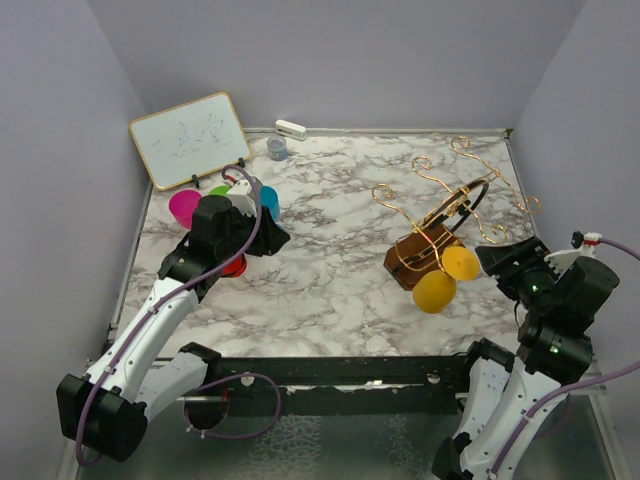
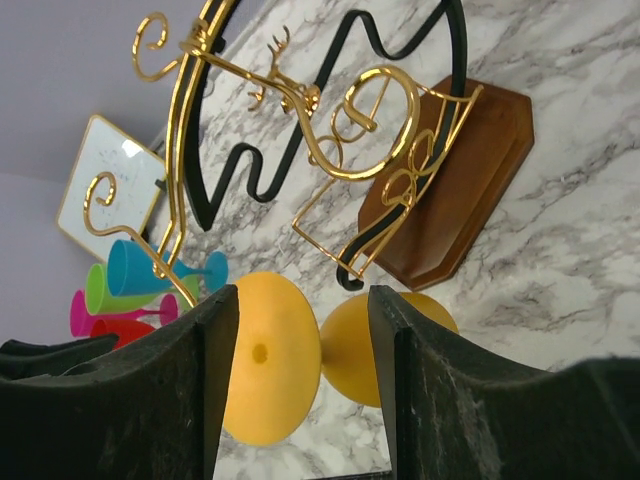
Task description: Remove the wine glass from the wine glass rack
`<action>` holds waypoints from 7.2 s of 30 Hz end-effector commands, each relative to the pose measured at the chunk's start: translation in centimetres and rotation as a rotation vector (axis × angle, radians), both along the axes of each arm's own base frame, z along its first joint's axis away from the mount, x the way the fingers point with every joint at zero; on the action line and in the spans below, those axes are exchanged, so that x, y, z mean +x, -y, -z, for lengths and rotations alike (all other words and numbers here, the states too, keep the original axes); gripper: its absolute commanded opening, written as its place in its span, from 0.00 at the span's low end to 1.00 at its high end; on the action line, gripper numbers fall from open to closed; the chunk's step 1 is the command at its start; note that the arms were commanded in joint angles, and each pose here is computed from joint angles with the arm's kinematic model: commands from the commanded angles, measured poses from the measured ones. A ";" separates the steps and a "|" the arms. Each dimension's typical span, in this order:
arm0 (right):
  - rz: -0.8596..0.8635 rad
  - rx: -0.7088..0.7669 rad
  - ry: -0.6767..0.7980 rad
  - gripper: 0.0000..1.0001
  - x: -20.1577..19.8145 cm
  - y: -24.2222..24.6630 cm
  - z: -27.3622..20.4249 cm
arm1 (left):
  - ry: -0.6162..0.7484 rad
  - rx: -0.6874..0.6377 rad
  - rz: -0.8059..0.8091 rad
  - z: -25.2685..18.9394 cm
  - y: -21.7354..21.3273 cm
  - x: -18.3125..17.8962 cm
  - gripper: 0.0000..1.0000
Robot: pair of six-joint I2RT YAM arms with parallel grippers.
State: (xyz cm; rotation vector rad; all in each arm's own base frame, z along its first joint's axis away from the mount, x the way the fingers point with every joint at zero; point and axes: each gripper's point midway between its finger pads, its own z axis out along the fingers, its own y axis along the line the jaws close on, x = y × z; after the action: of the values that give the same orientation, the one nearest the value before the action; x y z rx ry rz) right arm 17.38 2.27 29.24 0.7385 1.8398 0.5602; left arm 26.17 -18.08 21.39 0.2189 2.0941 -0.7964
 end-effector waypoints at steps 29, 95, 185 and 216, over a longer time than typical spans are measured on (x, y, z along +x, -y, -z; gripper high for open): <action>-0.116 0.081 0.009 0.16 -1.5 -3.1 -0.4 | 0.018 -0.035 0.034 -0.6 0.8 -0.1 0.38; -0.196 0.221 0.386 0.01 4.8 -3.5 -12.4 | -0.018 -0.041 0.001 0.4 0.0 0.8 0.39; -1.331 -0.219 0.701 0.01 4.3 -30.6 -17.5 | 0.291 -0.412 0.677 -20.5 5.0 -9.4 0.58; -1.612 -0.278 0.548 0.35 -0.7 -31.5 -9.1 | 0.364 -0.355 0.692 -18.2 4.8 -10.3 0.00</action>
State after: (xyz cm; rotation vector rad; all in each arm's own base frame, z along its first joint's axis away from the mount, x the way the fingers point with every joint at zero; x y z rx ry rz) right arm 18.53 33.99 39.51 -1.0746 1.5896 1.2204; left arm 16.57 -22.78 39.35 0.7982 1.5488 -1.4092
